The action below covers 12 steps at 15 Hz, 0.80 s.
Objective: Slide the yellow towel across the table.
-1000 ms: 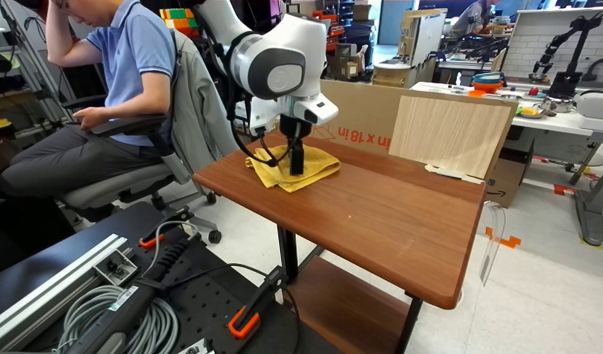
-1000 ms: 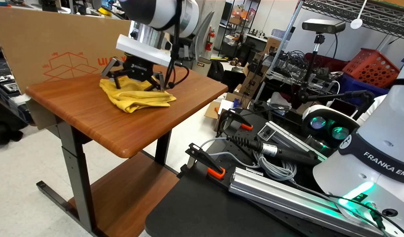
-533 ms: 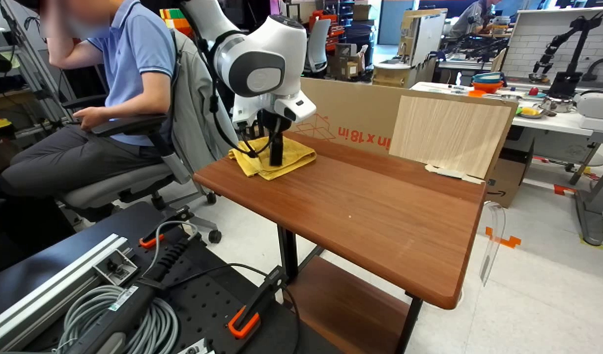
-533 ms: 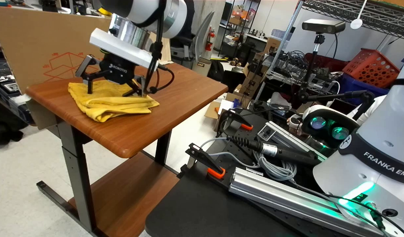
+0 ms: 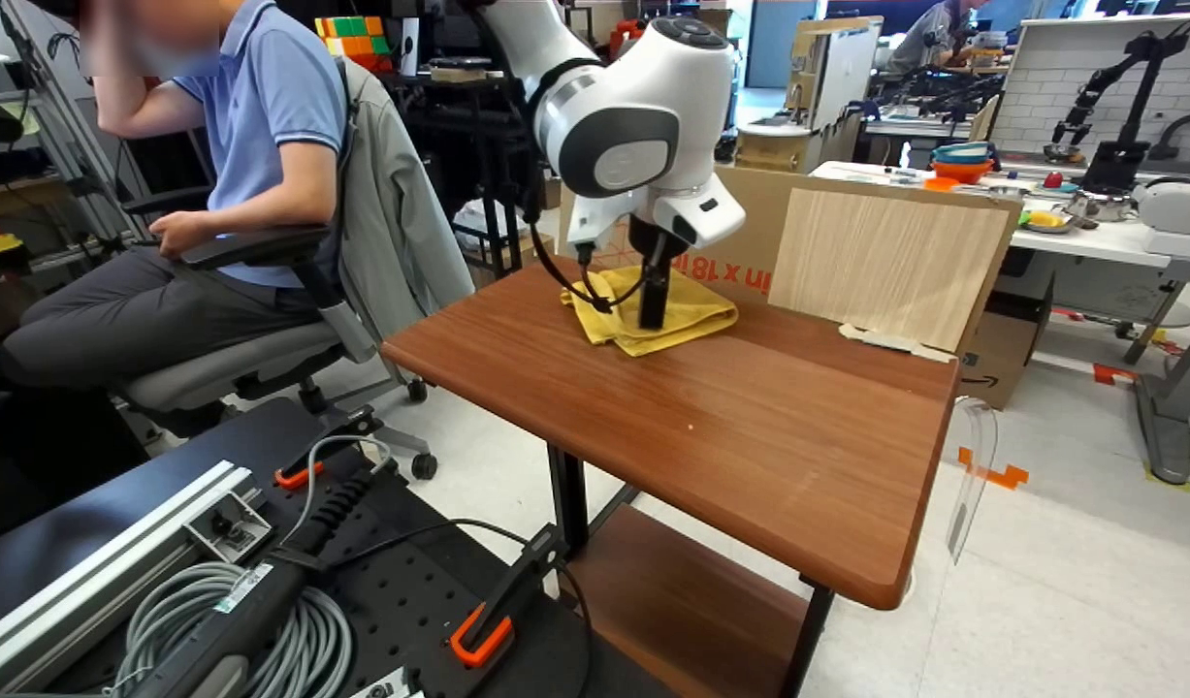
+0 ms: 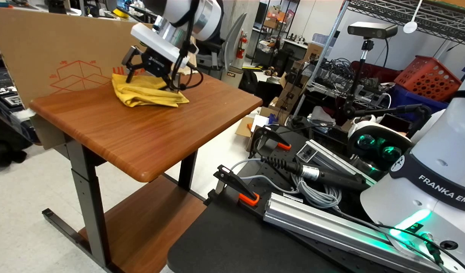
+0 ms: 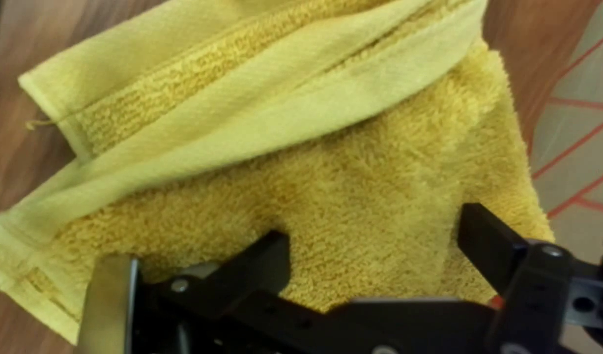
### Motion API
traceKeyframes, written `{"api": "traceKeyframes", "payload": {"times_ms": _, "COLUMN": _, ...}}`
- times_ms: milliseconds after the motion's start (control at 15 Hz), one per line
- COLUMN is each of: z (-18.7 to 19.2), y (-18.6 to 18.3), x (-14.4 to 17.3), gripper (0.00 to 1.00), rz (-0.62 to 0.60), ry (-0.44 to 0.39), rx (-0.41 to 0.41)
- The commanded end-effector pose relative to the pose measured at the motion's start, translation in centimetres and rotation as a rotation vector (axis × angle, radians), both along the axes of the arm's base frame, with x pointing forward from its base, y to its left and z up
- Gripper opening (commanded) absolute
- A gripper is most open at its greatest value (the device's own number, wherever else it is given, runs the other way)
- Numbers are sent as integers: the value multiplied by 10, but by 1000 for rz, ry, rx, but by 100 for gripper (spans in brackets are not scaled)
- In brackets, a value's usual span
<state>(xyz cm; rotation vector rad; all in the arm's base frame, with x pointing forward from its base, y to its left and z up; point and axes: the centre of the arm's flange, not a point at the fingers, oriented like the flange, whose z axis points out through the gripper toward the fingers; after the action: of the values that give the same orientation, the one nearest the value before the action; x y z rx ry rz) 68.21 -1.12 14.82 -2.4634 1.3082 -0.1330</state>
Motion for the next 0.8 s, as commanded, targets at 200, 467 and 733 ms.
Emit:
{"api": "traceKeyframes", "payload": {"times_ms": 200, "z": 23, "y": -146, "x": -25, "gripper": 100, "rz": -241, "ry": -10, "rx": 1}}
{"api": "traceKeyframes", "payload": {"times_ms": 467, "z": 33, "y": -227, "x": -30, "gripper": 100, "rz": -436, "ry": -22, "rx": 33}}
{"api": "traceKeyframes", "payload": {"times_ms": 733, "z": 35, "y": -241, "x": -45, "gripper": 100, "rz": -479, "ry": -9, "rx": 35}}
